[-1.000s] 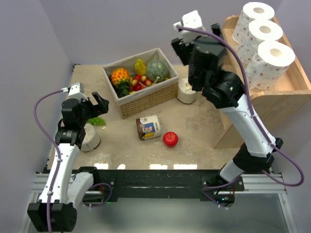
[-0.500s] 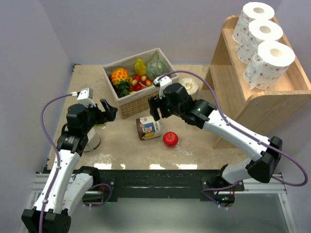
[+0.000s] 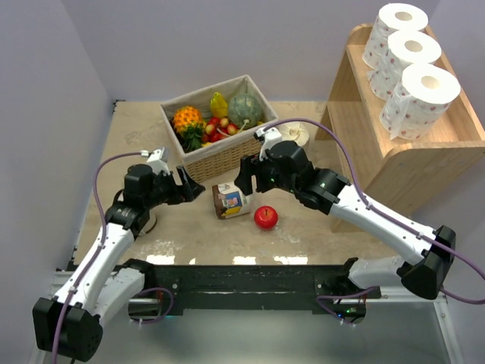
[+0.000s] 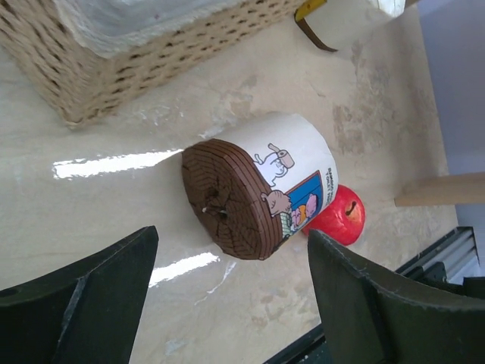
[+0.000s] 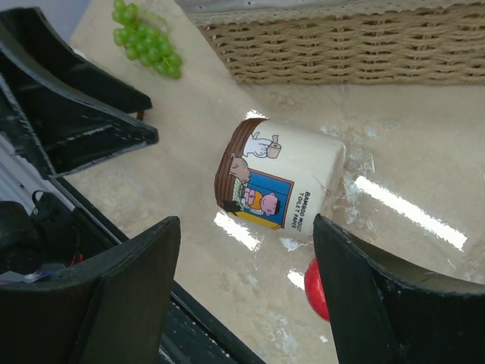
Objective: Place and organize the paper towels onto the shelf
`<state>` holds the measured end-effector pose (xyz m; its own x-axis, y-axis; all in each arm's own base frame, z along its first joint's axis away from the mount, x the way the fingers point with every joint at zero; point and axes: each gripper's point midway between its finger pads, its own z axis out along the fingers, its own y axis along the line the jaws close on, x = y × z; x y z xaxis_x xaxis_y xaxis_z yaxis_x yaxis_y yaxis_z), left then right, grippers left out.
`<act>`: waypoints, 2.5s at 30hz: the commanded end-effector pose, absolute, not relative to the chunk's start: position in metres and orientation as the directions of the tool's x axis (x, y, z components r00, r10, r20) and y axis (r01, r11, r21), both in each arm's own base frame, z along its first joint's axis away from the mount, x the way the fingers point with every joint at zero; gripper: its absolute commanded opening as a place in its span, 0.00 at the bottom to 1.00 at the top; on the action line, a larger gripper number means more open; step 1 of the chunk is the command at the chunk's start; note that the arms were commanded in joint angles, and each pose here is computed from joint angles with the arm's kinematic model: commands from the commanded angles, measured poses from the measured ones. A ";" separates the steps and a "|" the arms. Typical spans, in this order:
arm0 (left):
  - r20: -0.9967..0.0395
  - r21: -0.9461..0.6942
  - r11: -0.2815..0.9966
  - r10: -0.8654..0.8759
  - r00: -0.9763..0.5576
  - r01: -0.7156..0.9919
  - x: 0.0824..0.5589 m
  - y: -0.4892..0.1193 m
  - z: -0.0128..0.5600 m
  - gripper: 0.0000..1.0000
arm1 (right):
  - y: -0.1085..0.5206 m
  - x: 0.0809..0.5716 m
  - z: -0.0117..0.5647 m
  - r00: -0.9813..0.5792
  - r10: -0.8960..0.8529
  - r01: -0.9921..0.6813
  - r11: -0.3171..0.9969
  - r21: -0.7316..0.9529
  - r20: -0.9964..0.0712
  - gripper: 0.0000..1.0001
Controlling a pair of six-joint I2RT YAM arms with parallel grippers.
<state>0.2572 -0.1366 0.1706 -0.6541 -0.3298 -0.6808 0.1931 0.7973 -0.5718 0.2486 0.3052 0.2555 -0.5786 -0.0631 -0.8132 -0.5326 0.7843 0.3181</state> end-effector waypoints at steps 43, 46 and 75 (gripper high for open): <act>-0.518 -0.319 0.903 -0.420 -0.745 -0.287 0.248 -0.094 0.051 0.62 | 0.352 0.247 0.210 -0.616 0.006 -0.589 0.660 0.466 -0.788 0.75; -0.523 -0.331 0.901 -0.423 -0.739 -0.282 0.249 -0.095 0.053 0.62 | 0.364 0.246 0.203 -0.642 0.023 -0.584 0.633 0.508 -0.766 0.73; -0.879 -0.236 0.803 -0.417 -0.233 -0.546 0.306 0.048 0.238 1.00 | 0.450 0.250 0.175 -0.554 -0.330 -0.641 0.755 0.139 -0.764 0.68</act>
<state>0.3028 0.0372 0.2219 -0.2611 -0.4775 -0.8389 -0.5494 0.7881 -0.2776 0.2437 0.4480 0.1737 -0.5813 -0.2847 -0.7622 -0.6491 0.7272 0.2234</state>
